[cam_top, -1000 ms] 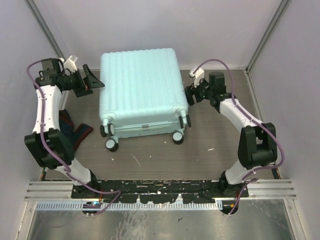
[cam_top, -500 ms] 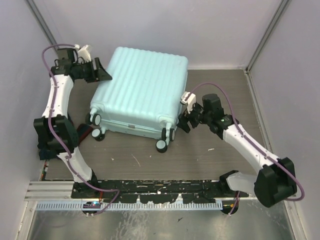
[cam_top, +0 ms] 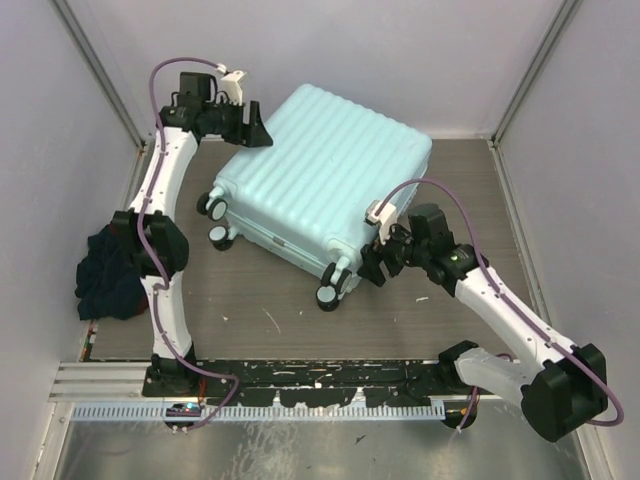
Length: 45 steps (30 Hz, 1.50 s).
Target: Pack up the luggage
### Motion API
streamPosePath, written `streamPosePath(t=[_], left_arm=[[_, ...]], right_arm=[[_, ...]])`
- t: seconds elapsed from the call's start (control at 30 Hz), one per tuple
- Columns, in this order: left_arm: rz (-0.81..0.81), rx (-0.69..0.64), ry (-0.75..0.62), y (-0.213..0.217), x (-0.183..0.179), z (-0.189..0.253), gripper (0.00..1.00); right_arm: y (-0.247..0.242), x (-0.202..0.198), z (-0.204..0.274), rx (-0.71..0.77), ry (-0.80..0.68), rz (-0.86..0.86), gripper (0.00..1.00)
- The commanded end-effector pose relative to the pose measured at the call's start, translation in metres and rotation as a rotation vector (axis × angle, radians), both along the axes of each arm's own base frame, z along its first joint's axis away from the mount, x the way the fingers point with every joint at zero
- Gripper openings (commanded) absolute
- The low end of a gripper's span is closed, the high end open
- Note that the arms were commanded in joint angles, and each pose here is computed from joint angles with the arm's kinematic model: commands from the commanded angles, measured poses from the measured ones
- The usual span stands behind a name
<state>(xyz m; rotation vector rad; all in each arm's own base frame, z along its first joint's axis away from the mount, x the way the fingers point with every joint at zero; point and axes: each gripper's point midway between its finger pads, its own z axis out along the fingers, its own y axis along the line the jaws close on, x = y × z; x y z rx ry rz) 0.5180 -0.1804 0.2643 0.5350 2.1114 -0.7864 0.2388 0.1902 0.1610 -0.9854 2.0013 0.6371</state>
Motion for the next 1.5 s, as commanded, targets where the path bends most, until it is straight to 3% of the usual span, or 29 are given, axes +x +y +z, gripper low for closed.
streamPosePath(t=[0.0,0.17,0.2,0.47,0.8,1.07,1.47], left_arm=[[-0.121,-0.009,0.065,-0.020,-0.058,0.034,0.76],[-0.061,0.081,-0.052,0.009,-0.081,0.061,0.98],[-0.060,0.092,-0.083,0.013,-0.093,0.071,0.99],[0.045,0.174,-0.101,0.053,-0.152,0.074,0.98],[-0.006,0.181,-0.040,0.060,-0.232,0.054,0.98],[-0.018,0.138,-0.092,0.056,-0.250,0.048,0.98],[-0.011,0.143,0.005,0.059,-0.274,0.024,0.98]], right_arm=[[0.046,0.034,0.048,0.169,-0.160,0.008,0.77],[0.086,0.039,0.058,0.220,-0.176,0.045,0.77],[0.096,0.039,0.060,0.228,-0.184,0.058,0.77],[0.124,0.025,0.077,0.289,-0.173,0.095,0.77],[0.016,0.044,0.044,0.236,-0.163,-0.167,0.71],[0.019,0.055,0.019,0.258,-0.225,-0.122,0.66],[0.052,0.072,-0.008,0.261,-0.291,-0.096,0.64]])
